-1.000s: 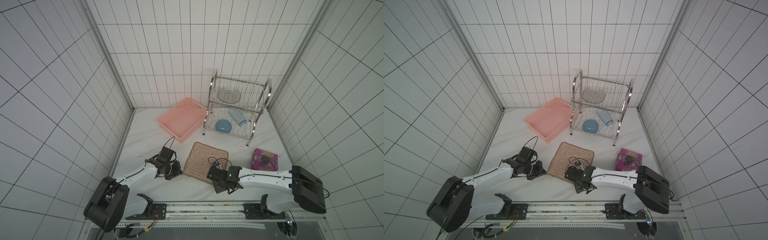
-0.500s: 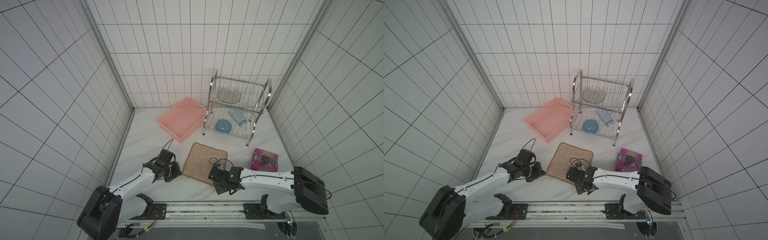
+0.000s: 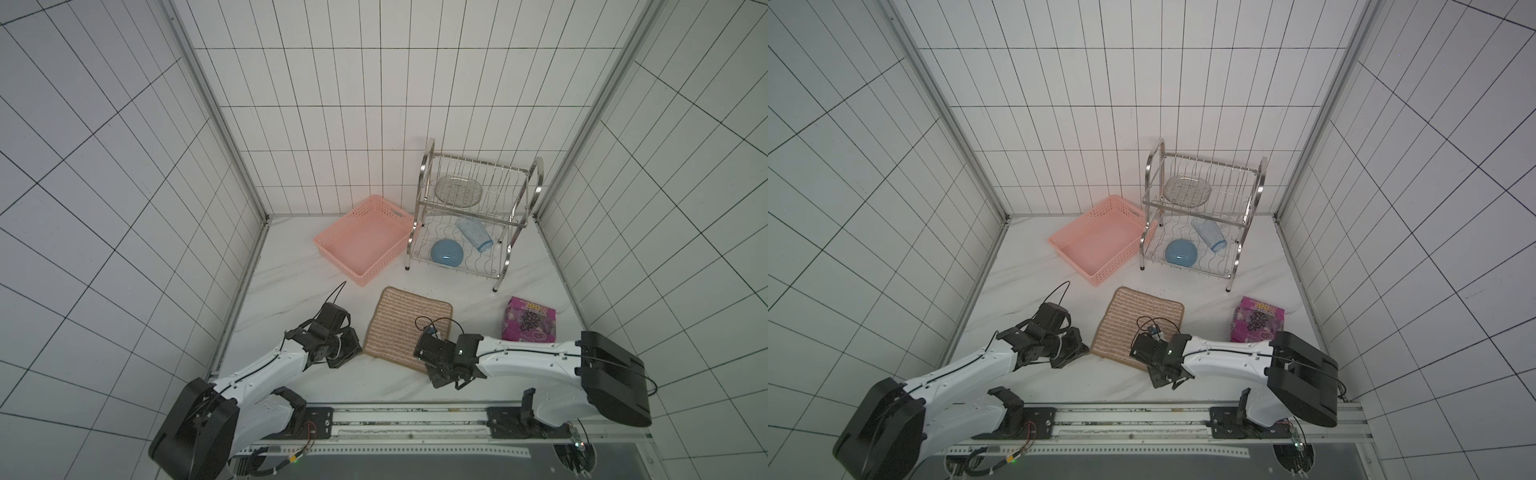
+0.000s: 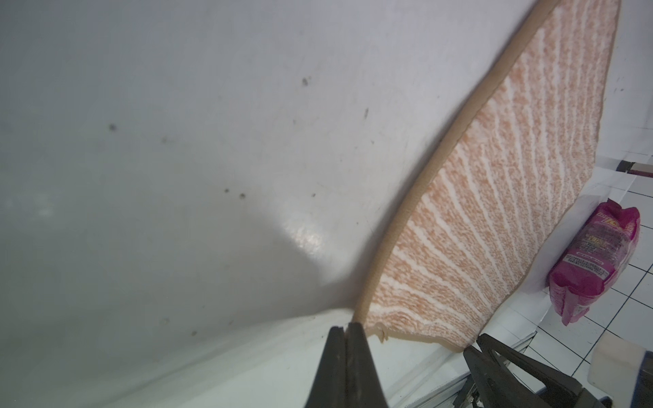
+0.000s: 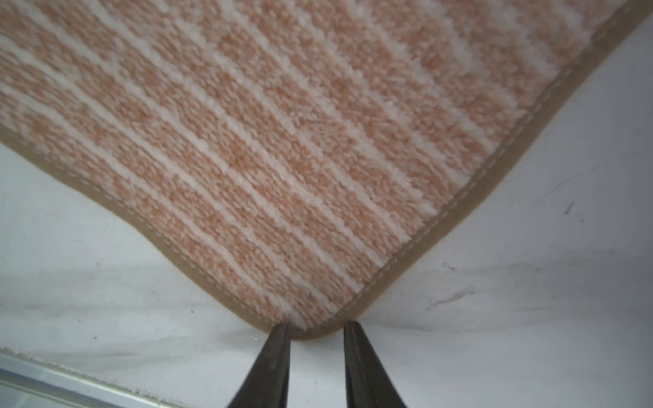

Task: Fold the square dishcloth
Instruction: Fold the cleaning item at the center of the board.

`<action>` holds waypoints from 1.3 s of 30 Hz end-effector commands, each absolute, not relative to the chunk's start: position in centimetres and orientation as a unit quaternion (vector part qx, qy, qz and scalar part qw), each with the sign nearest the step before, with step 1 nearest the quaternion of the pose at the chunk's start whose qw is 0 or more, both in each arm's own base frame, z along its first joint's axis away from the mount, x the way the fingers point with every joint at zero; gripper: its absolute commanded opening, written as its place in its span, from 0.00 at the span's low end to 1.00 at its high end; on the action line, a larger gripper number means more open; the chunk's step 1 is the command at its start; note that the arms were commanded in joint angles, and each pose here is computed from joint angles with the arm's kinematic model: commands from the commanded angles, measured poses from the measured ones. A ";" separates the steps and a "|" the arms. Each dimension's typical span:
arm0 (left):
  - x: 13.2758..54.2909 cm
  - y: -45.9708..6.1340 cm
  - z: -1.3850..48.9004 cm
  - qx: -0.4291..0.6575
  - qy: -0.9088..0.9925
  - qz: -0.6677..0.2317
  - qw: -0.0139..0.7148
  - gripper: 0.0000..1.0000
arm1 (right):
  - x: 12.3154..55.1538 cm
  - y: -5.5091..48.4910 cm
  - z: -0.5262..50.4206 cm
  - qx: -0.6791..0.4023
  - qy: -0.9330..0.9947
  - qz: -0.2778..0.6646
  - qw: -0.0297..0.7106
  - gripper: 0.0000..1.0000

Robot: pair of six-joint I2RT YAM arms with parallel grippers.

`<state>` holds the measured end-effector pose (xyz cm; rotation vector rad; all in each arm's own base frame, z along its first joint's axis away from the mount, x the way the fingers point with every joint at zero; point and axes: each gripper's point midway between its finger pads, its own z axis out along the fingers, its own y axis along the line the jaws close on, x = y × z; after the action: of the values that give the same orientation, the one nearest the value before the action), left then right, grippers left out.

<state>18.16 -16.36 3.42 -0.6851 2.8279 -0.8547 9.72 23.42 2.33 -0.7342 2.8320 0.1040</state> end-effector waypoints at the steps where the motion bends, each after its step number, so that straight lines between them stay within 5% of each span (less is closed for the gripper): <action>1: 18.7 -16.5 4.0 -0.225 0.930 -0.282 0.073 0.00 | 9.7 22.9 2.1 -0.246 0.963 0.030 0.105 0.25; 11: 19.2 -16.9 5.4 -0.217 0.929 -0.283 0.102 0.00 | 9.9 23.1 2.7 -0.243 0.962 0.040 0.119 0.15; 16: 19.0 -17.0 5.0 -0.217 0.931 -0.279 0.095 0.00 | 9.7 23.6 2.3 -0.249 0.961 0.051 0.112 0.41; 24: 18.9 -17.3 4.8 -0.214 0.932 -0.279 0.090 0.00 | 9.2 23.6 0.8 -0.255 0.963 0.035 0.087 0.48; 26: 18.9 -17.3 4.9 -0.215 0.931 -0.280 0.091 0.00 | 8.9 23.1 0.4 -0.249 0.965 0.021 0.075 0.44; 31: 19.2 -17.3 5.6 -0.215 0.929 -0.285 0.100 0.00 | 9.0 22.0 1.2 -0.241 0.967 0.003 0.081 0.19; 39: 20.9 -18.1 9.3 -0.209 0.918 -0.309 0.134 0.00 | 10.9 20.5 5.3 -0.240 0.961 -0.024 0.132 0.15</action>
<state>19.62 -17.97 7.14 -0.6080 2.7315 -0.8830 10.09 22.54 3.72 -0.7044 2.8178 0.0597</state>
